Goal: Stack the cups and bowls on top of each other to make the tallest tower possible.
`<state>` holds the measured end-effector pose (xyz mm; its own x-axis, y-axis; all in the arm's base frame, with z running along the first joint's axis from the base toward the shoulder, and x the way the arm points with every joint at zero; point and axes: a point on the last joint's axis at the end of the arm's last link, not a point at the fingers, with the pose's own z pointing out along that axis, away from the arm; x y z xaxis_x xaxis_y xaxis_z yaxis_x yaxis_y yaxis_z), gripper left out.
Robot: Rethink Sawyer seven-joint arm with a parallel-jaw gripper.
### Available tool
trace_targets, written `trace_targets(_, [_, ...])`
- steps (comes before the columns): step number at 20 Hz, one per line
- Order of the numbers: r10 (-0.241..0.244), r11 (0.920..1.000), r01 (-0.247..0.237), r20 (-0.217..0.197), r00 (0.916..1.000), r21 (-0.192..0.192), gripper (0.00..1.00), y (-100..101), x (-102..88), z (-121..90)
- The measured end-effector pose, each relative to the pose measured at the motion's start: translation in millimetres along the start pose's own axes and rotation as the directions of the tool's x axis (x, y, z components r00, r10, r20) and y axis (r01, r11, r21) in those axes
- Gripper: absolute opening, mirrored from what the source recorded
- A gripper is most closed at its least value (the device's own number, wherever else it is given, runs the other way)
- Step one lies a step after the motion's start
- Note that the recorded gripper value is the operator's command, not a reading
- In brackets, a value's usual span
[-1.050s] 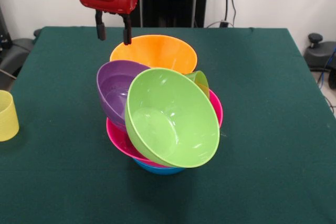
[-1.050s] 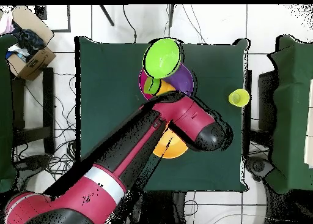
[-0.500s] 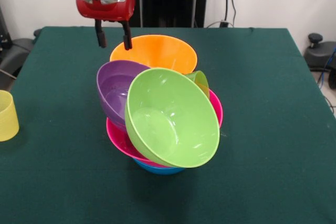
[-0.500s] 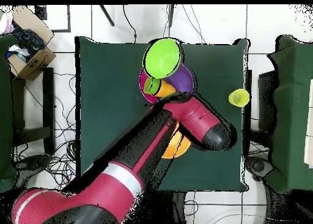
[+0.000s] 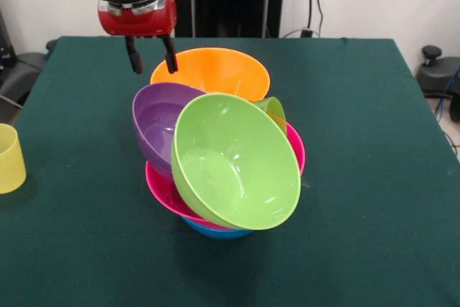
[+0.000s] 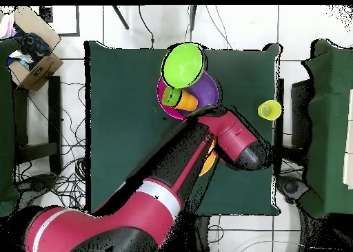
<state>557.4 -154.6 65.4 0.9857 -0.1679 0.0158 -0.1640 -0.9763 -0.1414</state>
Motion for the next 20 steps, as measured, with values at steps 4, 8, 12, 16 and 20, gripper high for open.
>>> trace_targets(4, [-0.036,0.9992,0.035,0.008,0.9993,0.018,1.0,5,-2.9,6])
trace_targets(8, [-0.05,0.9978,0.049,0.007,0.9987,0.045,1.0,6,-4.4,13])
trace_targets(12, [-0.062,0.9956,0.062,0.004,0.998,0.07,1.0,7,-4.7,19])
trace_targets(16, [-0.075,0.9923,0.074,0.001,0.9972,0.099,1.0,6,-4.9,29])
trace_targets(20, [-0.089,0.9878,0.088,-0.001,0.9961,0.129,1.0,7,-6.0,40])
